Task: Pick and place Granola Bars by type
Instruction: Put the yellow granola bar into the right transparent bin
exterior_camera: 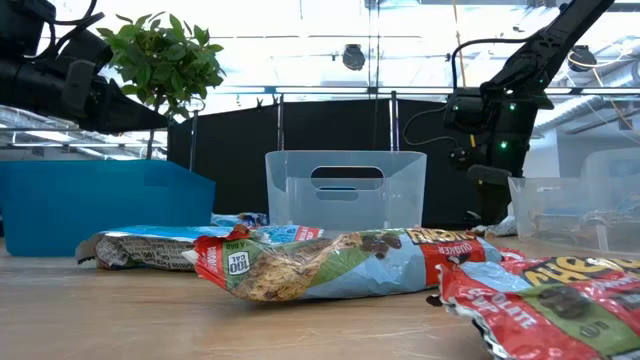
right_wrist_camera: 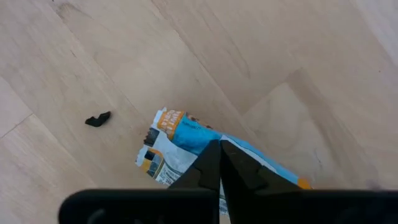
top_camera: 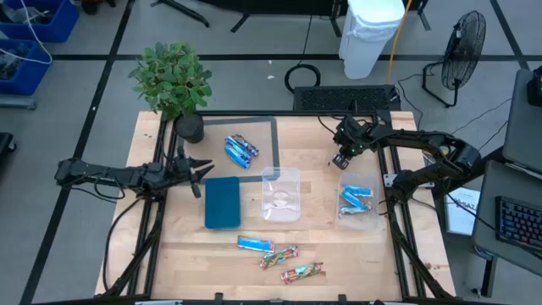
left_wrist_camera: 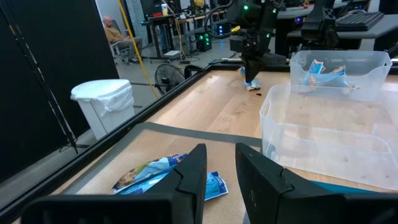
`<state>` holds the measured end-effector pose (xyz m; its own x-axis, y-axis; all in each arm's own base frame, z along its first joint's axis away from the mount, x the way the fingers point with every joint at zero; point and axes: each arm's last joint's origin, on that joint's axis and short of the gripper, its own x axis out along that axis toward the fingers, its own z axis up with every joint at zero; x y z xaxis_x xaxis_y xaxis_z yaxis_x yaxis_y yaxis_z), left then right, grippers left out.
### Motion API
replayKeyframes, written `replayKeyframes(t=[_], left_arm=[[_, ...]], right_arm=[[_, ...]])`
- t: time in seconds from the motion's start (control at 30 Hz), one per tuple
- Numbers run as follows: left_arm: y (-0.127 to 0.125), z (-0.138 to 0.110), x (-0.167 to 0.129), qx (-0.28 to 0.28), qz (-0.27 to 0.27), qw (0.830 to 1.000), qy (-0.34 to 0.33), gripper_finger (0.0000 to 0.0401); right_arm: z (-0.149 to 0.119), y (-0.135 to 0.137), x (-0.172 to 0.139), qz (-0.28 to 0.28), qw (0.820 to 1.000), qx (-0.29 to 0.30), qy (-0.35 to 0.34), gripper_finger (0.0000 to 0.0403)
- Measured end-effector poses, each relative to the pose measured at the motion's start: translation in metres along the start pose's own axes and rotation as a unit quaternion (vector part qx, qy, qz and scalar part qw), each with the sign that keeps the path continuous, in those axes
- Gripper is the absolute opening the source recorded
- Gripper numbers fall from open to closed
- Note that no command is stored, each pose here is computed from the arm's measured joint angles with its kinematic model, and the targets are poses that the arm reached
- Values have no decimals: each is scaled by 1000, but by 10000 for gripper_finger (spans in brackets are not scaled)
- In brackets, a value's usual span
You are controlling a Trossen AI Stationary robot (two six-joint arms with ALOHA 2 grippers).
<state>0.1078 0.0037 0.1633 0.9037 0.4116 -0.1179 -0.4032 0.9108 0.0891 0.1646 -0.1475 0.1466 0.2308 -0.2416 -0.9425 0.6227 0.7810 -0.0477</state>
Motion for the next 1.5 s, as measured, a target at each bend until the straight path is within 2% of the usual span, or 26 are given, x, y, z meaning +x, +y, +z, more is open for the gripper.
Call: replayKeyframes(t=[0.23,0.53,0.73,0.93,1.13,1.5], left_arm=[[0,0,0,0,0,1000,0,93],[0,0,0,0,0,1000,0,93],[0,0,0,0,0,1000,0,93],[0,0,0,0,0,1000,0,93],[0,0,0,0,0,1000,0,93],[0,0,0,0,0,1000,0,93]], right_arm=[[1,3,-6,0,1000,-17,-18,36],[-8,18,-14,12,997,-79,17,130],[-12,18,-14,-61,993,-94,40,176],[-11,17,-14,-71,992,-93,38,184],[-10,18,-13,-45,994,-91,34,177],[-7,19,3,-45,993,-96,49,176]])
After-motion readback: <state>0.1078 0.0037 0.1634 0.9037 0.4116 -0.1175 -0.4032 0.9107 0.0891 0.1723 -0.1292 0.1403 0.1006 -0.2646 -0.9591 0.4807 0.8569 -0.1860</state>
